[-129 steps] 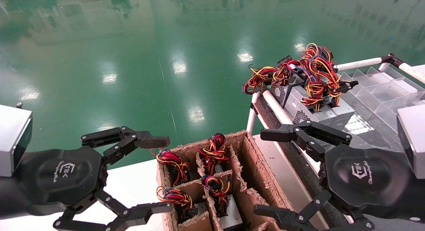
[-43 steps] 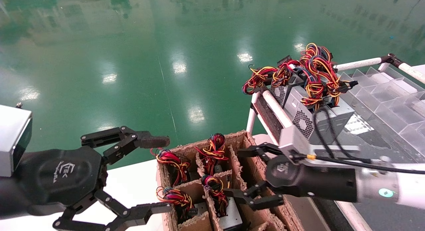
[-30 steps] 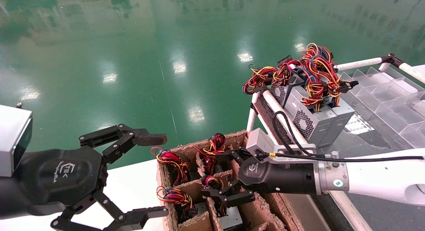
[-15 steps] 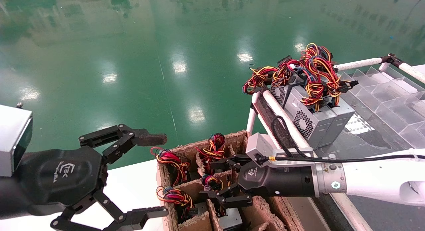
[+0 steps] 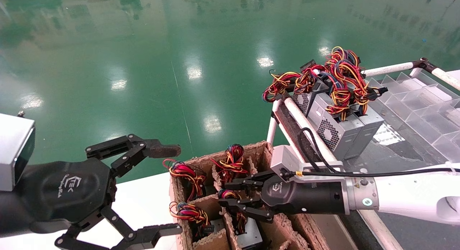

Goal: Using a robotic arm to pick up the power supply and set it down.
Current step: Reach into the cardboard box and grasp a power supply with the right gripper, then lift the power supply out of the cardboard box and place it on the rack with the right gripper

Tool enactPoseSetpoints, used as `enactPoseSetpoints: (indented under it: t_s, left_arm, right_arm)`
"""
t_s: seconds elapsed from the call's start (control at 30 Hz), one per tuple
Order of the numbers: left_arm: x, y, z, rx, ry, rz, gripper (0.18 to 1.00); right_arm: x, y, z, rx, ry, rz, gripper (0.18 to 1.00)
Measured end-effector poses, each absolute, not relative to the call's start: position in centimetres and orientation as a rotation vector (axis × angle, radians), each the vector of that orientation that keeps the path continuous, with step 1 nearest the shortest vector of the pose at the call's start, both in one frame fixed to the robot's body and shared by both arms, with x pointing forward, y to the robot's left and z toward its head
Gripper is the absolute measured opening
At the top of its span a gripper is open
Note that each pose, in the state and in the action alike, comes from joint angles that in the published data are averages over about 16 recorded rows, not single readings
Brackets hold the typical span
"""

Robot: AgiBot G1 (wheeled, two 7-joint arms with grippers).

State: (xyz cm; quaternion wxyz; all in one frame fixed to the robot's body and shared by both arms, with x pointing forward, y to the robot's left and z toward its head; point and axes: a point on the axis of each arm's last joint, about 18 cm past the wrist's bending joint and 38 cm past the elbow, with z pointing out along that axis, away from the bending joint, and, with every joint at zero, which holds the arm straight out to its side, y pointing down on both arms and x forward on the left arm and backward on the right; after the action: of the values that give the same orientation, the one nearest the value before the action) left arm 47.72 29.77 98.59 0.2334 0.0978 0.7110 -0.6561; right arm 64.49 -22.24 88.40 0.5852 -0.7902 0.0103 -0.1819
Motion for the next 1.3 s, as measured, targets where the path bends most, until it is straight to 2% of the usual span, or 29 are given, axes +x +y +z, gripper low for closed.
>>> enactPoseSetpoints:
  t_s: [0.3,0.5,0.9,1.3]
  left_arm:
    - [47.7,29.8,98.6,0.269,1.953,-1.802,1.001]
    - [47.7,29.8,98.6,0.269,1.953,-1.802,1.001]
    - [47.7,29.8,98.6,0.269,1.953,-1.802,1.001]
    - [47.7,29.8,98.6,0.269,1.953,-1.802,1.001]
  right_arm:
    - [64.6,-22.6,88.2,-1.836,0.03,-0.424,0.349]
    - [64.6,-22.7,88.3,-1.821,0.034,-0.42,0.278]
    - [63.8,-24.0,90.6,-1.726,0.022,-0.435,0.243]
    - [61.4,-27.7,96.6,-1.582,-0.01,-0.507,0.243]
